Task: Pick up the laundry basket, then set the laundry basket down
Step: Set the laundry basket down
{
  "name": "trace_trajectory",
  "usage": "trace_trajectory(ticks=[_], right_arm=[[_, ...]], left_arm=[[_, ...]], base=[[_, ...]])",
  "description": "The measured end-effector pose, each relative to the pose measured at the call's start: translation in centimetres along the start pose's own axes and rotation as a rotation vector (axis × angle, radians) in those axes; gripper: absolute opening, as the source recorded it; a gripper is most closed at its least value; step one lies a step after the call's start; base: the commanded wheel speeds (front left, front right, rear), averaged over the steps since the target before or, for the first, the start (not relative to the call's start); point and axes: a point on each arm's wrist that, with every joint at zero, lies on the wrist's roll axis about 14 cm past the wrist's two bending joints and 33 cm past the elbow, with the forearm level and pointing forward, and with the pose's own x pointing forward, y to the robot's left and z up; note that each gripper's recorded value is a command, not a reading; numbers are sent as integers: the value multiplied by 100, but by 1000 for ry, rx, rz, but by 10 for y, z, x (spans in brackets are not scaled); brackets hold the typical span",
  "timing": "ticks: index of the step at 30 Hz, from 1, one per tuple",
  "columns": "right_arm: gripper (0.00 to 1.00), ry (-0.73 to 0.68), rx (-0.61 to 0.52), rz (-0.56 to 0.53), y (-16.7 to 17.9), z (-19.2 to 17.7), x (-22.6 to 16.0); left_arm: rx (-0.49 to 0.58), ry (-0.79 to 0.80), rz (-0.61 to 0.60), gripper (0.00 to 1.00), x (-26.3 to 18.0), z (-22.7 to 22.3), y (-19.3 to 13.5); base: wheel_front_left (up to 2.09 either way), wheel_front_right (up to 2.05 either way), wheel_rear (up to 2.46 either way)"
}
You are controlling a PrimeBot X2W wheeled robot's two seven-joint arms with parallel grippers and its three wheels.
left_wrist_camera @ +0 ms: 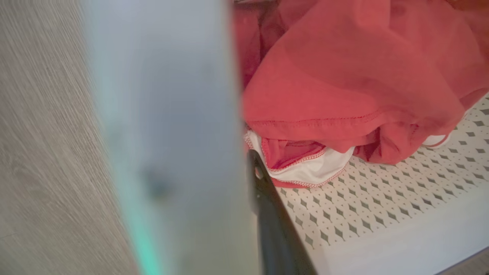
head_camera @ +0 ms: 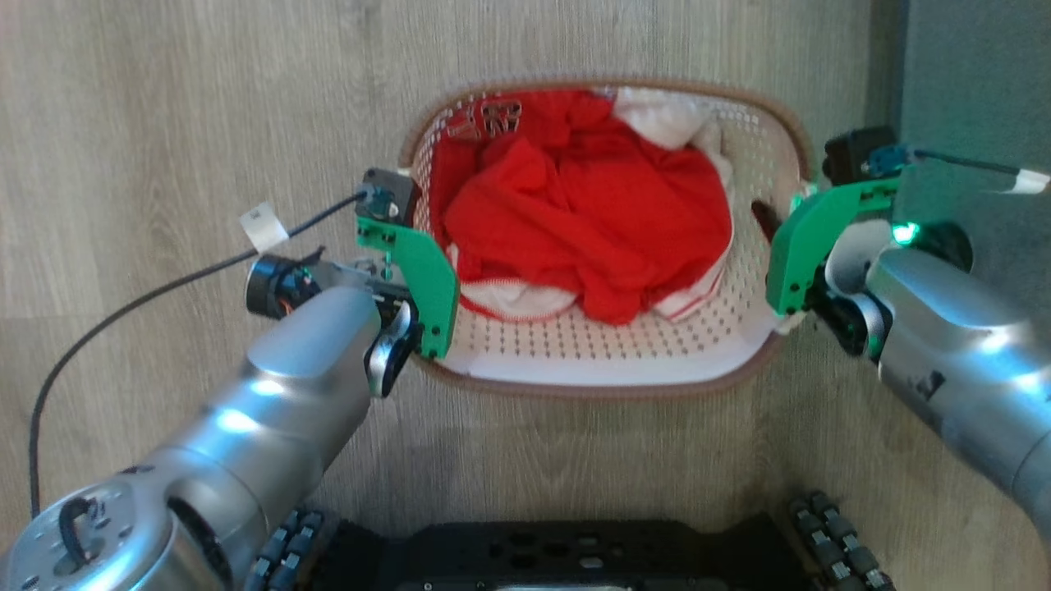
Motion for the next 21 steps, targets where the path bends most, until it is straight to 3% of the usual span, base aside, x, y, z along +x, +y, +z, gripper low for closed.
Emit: trace_trajectory(ticks=[21], right_arm=[[0, -22, -38, 10, -12, -5, 35]], left_arm=[[-40, 58, 9, 0, 28, -17, 12]], base=[[0, 0, 0]])
